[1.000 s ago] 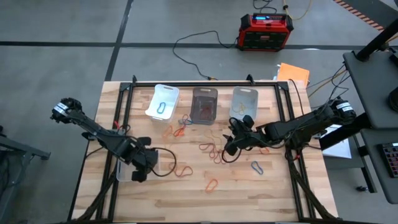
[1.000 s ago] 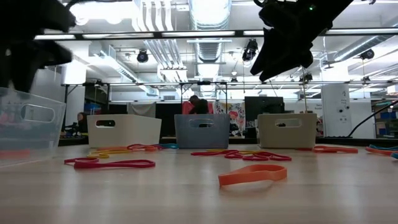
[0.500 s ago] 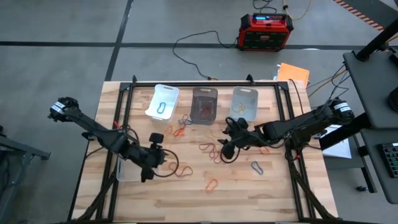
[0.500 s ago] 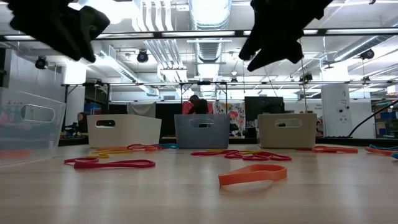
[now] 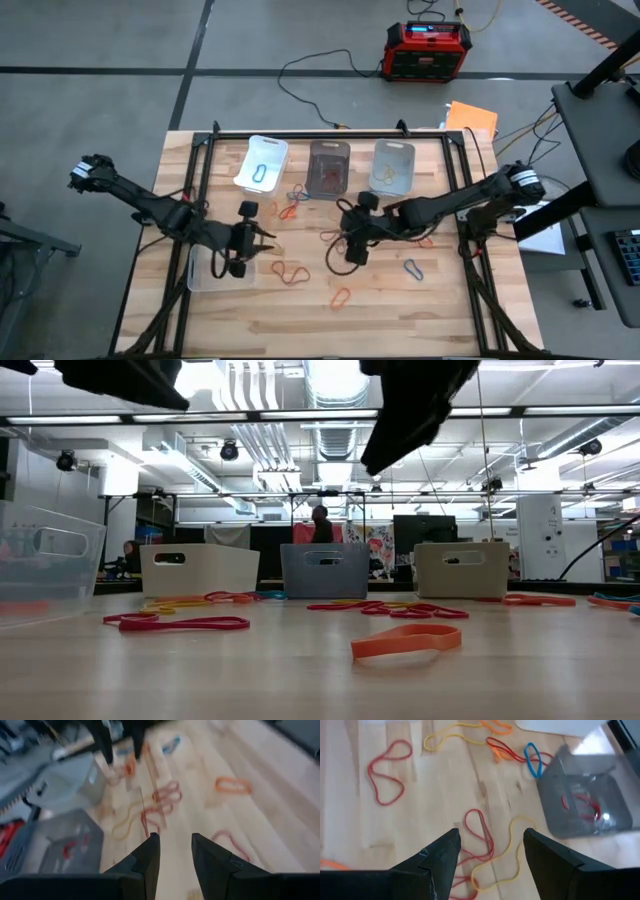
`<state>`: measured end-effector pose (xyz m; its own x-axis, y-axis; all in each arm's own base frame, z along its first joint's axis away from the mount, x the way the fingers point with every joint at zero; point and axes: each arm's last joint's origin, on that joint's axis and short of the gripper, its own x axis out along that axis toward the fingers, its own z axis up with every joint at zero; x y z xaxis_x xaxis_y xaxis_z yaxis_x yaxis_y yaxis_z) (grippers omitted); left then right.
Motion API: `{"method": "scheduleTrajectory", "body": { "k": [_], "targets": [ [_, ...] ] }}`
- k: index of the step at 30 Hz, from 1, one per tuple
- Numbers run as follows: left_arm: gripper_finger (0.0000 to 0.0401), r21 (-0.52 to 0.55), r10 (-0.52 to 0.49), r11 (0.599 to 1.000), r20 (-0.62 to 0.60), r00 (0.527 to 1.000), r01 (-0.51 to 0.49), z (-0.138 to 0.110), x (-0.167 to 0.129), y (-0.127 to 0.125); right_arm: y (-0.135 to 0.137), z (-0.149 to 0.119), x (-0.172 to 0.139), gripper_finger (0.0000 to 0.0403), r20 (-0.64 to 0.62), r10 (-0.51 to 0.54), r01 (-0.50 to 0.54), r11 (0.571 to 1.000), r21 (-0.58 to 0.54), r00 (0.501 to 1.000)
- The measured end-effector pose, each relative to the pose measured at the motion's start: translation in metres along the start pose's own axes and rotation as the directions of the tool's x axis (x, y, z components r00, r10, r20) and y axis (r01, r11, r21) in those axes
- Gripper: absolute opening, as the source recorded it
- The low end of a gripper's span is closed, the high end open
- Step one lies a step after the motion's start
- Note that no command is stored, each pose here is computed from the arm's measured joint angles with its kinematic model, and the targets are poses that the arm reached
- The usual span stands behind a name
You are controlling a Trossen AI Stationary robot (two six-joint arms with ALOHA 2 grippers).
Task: Sort rubber bands into baskets
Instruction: Put the red rubber band into the black bin
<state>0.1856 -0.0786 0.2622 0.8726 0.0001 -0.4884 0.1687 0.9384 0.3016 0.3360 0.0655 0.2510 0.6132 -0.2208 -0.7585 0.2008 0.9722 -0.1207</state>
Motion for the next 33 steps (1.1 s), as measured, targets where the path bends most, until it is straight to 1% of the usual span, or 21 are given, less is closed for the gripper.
{"method": "scheduleTrajectory", "body": {
  "k": [4, 7, 9, 12, 15, 23, 33],
  "targets": [
    [0.0097, -0.022, 0.025, 1.0, 0.109, 0.994, -0.023, -0.005, -0.005, 0.002, 0.007, 0.002, 0.018, 0.0212, -0.034, -0.011, 0.007, 0.993, -0.115, 0.999],
    [0.0097, -0.031, 0.037, 0.999, 0.134, 0.99, -0.034, -0.007, -0.01, 0.004, 0.011, 0.002, 0.031, 0.0212, -0.056, -0.018, 0.007, 0.984, -0.178, 0.998],
    [0.0097, -0.039, 0.055, 0.998, 0.151, 0.987, -0.05, -0.006, -0.014, 0.006, 0.013, 0.001, 0.041, 0.0212, -0.075, -0.026, 0.01, 0.98, -0.2, 0.997],
    [0.0097, -0.033, 0.084, 0.996, 0.16, 0.984, -0.08, -0.005, -0.017, 0.008, 0.011, -0.003, 0.055, 0.0212, -0.113, -0.037, 0.014, 0.979, -0.202, 0.993],
    [0.0097, -0.017, 0.096, 0.995, 0.169, 0.981, -0.094, -0.003, -0.019, 0.01, 0.008, -0.006, 0.068, 0.0212, -0.15, -0.018, -0.011, 0.982, -0.191, 0.988],
    [0.0097, 0.007, 0.102, 0.994, 0.185, 0.978, -0.105, 0.0, -0.019, 0.01, 0.002, -0.009, 0.104, 0.0212, -0.155, 0.085, -0.111, 0.979, -0.169, 0.984],
    [0.0098, 0.009, 0.102, 0.994, 0.178, 0.979, -0.105, 0.0, -0.016, 0.009, -0.004, -0.015, 0.127, 0.0212, -0.184, 0.104, -0.133, 0.98, -0.15, 0.977]
  ]
}}
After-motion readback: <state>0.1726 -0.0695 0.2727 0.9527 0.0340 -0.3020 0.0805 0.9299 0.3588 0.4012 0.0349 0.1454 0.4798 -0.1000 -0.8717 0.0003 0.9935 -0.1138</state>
